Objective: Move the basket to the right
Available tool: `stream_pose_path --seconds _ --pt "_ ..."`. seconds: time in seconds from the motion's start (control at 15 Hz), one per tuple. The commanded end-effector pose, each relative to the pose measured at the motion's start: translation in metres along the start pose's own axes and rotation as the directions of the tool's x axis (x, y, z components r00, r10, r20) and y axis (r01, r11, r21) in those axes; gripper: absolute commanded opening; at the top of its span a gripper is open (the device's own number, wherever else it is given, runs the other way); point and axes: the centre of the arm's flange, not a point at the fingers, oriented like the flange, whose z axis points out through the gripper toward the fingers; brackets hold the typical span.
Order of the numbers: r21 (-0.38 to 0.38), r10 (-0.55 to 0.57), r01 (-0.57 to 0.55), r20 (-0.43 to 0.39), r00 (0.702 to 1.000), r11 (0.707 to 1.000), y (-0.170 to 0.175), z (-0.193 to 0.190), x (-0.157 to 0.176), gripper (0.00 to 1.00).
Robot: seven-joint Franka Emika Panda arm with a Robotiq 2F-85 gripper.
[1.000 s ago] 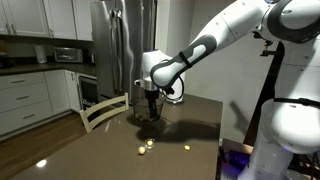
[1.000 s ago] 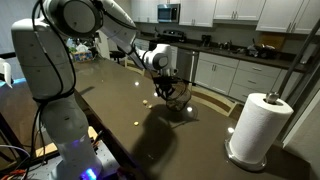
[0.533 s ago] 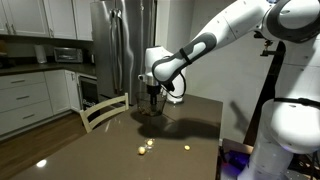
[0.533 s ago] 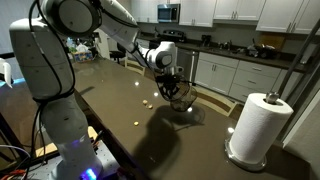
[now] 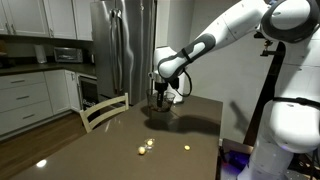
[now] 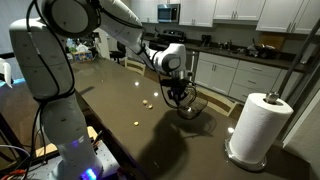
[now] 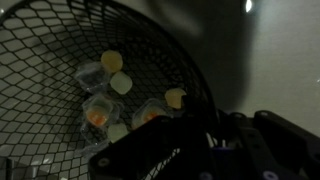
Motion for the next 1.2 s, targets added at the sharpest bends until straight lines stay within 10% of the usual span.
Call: stream_pose_path --seconds 0.0,0.67,0.73,1.13 --pt "0.029 0.100 -0.100 -0.006 0.995 0.995 0.012 0.008 -0.012 0.04" --pt "0.079 0.166 -0.168 0.036 0.985 0.983 0.004 0.035 -0.016 0.04" --pt "0.080 0.171 -0.174 0.038 0.985 0.982 0.004 0.036 -0.016 0.31" --pt "0.081 0.171 -0.173 0.029 0.985 0.982 0.003 0.032 -0.020 0.62"
